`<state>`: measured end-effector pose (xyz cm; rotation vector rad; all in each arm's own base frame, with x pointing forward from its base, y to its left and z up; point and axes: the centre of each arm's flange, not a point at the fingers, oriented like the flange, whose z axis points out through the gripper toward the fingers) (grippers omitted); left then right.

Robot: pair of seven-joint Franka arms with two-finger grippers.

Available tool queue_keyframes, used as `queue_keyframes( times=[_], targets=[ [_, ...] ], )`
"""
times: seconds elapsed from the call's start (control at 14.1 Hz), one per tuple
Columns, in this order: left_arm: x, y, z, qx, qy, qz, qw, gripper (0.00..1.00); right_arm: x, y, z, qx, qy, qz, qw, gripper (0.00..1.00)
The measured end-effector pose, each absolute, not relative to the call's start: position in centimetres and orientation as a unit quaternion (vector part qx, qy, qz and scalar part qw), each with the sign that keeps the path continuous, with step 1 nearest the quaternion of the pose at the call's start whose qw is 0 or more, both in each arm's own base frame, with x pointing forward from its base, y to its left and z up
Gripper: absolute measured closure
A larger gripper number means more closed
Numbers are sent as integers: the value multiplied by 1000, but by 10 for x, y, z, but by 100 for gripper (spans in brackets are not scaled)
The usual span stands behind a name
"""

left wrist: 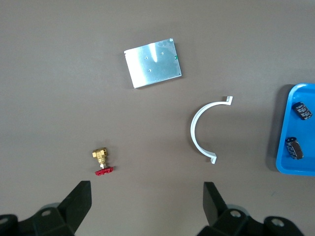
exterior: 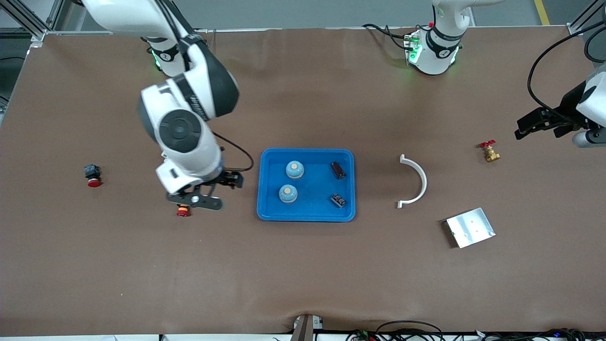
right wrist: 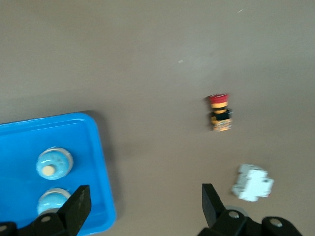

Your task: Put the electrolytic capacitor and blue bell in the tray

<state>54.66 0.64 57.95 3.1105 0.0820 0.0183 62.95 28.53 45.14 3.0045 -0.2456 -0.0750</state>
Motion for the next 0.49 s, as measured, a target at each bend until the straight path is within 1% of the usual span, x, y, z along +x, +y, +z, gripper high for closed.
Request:
queue_keyframes(
  times=[0.14, 0.35, 0.49],
  targets=[
    [546, 4, 580, 1000, 25, 6, 15, 0, 639, 245, 473, 996, -68, -23, 60, 0],
    [546, -10, 580, 999, 29, 6, 15, 0, 652, 177, 499, 998, -8, -23, 54, 0],
    [545, -21, 582, 999, 29, 7, 14, 0, 655, 139, 512, 998, -5, -27, 53, 0]
  ],
)
